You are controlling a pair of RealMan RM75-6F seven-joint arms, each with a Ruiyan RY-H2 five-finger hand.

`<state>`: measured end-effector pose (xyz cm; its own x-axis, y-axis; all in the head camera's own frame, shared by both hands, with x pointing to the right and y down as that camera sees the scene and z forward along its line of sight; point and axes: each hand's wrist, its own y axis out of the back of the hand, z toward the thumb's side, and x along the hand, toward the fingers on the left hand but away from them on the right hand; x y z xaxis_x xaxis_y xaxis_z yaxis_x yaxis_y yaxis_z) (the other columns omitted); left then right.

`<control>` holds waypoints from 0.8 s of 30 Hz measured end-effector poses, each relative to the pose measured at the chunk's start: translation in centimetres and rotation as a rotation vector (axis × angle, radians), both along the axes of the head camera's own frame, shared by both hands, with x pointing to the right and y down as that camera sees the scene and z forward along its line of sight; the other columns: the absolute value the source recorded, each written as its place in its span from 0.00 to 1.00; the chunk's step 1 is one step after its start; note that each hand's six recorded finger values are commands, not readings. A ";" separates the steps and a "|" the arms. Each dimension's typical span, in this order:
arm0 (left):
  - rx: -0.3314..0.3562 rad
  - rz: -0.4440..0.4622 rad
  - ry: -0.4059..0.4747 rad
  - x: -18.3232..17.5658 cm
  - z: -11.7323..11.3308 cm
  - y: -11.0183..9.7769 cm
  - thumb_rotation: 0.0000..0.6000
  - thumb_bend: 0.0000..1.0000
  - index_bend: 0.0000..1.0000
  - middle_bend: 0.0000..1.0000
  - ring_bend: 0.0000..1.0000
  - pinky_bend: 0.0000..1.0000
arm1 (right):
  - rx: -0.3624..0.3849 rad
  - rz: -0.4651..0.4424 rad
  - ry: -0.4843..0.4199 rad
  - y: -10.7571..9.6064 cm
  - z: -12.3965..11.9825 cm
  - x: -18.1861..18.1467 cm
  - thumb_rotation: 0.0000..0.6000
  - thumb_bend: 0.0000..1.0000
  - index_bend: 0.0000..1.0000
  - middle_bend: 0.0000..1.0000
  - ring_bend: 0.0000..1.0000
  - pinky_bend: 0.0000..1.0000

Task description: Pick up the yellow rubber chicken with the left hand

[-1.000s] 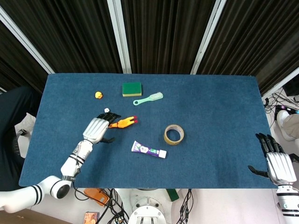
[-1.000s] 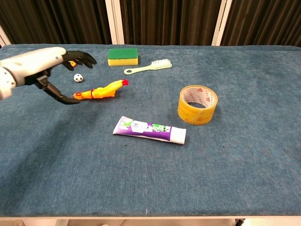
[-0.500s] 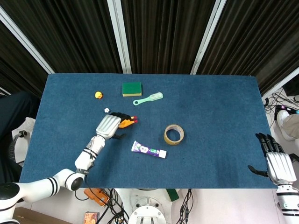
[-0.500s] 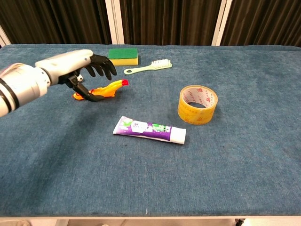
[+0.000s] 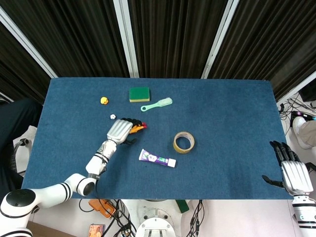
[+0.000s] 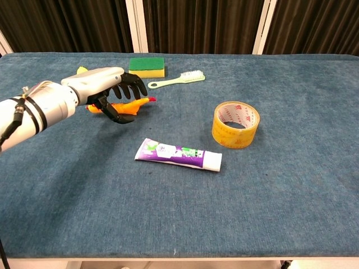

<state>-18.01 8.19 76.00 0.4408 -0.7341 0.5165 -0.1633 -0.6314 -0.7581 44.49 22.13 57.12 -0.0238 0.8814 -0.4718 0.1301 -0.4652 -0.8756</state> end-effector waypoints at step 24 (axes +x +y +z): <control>0.001 0.017 -0.053 -1.2 1.4 -0.7 1.00 0.41 0.53 0.57 0.53 0.59 | -0.008 -0.006 0.000 0.0 0.1 -0.1 1.00 0.21 0.05 0.13 0.10 0.27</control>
